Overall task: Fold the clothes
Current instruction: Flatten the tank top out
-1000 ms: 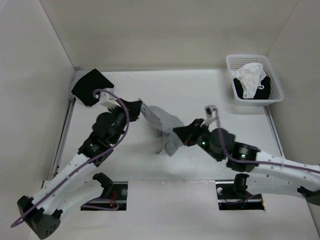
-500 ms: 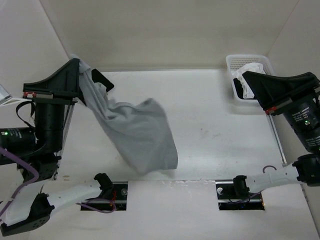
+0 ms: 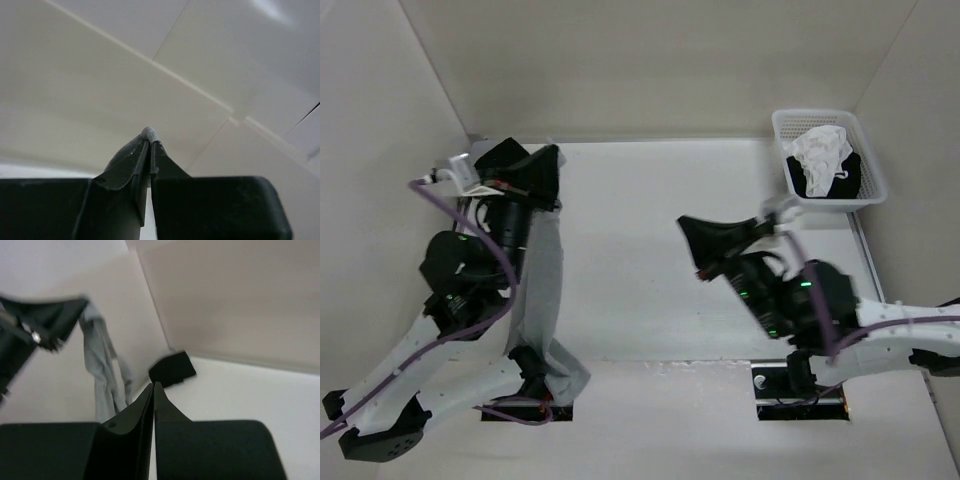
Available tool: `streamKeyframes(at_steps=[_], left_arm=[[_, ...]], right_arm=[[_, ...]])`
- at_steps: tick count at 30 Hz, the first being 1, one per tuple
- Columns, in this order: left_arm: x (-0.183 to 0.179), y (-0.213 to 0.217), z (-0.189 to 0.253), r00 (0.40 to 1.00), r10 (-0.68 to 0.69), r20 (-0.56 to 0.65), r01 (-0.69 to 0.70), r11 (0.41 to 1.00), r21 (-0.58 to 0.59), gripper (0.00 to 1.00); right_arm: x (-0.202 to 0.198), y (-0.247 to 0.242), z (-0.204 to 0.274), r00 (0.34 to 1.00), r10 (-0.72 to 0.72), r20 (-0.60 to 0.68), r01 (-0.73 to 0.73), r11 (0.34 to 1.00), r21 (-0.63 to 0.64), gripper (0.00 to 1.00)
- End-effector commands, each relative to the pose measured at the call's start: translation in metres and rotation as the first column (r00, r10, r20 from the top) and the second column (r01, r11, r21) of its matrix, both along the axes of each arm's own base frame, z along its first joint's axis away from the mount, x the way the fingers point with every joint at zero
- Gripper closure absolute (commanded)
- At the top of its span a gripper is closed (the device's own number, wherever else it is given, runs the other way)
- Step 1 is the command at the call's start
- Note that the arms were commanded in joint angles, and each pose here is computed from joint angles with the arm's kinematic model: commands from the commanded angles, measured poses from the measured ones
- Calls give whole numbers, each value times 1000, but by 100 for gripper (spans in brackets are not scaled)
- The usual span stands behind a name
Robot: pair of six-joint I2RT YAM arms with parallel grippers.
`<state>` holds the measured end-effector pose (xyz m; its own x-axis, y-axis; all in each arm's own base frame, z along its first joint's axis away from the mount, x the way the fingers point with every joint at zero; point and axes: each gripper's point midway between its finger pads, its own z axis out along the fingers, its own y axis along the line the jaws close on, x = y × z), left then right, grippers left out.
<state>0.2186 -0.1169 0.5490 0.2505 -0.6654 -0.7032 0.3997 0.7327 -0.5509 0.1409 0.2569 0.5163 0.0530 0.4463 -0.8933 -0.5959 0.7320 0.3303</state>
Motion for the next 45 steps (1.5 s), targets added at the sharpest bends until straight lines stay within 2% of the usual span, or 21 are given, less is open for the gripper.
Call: streamKeyframes(at_steps=[1,3,5,7,10,14,16,19,21,24,26,30,32,36,40,45], left_arm=[[9,-18,-19,999,-27,-17,27,1000,-1,98],[21,-42,-38,996,-59,-66,61,998,33,98],[34,-66,-50,991,-91,-94,98,993,70,97],[50,-90,-61,986,-117,-120,129,987,98,97],[91,-124,-80,976,-152,-159,172,978,121,96],[152,-166,-102,937,-250,-243,280,955,98,96],[164,-171,-101,929,-266,-256,294,952,80,97],[177,-154,-101,943,-209,-260,239,967,88,96],[176,-143,-108,941,-198,-275,228,970,85,96],[170,-134,-122,938,-188,-291,221,972,83,96],[168,-129,-135,932,-185,-313,220,972,80,96],[163,-123,-153,918,-197,-346,235,969,73,96],[158,-119,-159,910,-214,-355,249,967,55,96],[141,-114,-154,906,-250,-343,281,959,41,97],[129,-105,-148,909,-254,-330,282,959,38,97],[110,-95,-132,916,-267,-300,290,956,34,97]], right_arm=[[10,70,-92,986,126,-111,-132,990,-52,94],[24,79,-138,970,150,-191,-161,986,-42,89],[31,83,-176,945,215,-247,-226,974,-15,76],[30,83,-200,924,261,-281,-270,963,6,67],[31,74,-239,894,273,-355,-280,959,34,52],[54,52,-284,883,182,-432,-193,981,17,40],[78,31,-303,882,97,-461,-105,994,7,36],[129,-14,-328,850,-41,-525,60,998,21,34],[157,-34,-338,833,-86,-546,124,992,33,33],[188,-34,-346,812,-57,-582,106,993,51,27],[205,-12,-351,791,48,-610,14,995,96,27],[223,16,-344,816,162,-555,-74,981,178,27],[234,33,-346,805,228,-548,-120,967,226,27],[250,59,-342,786,346,-513,-203,927,316,26],[262,76,-346,754,417,-507,-225,890,396,25],[271,79,-366,733,385,-561,-188,907,377,26]])
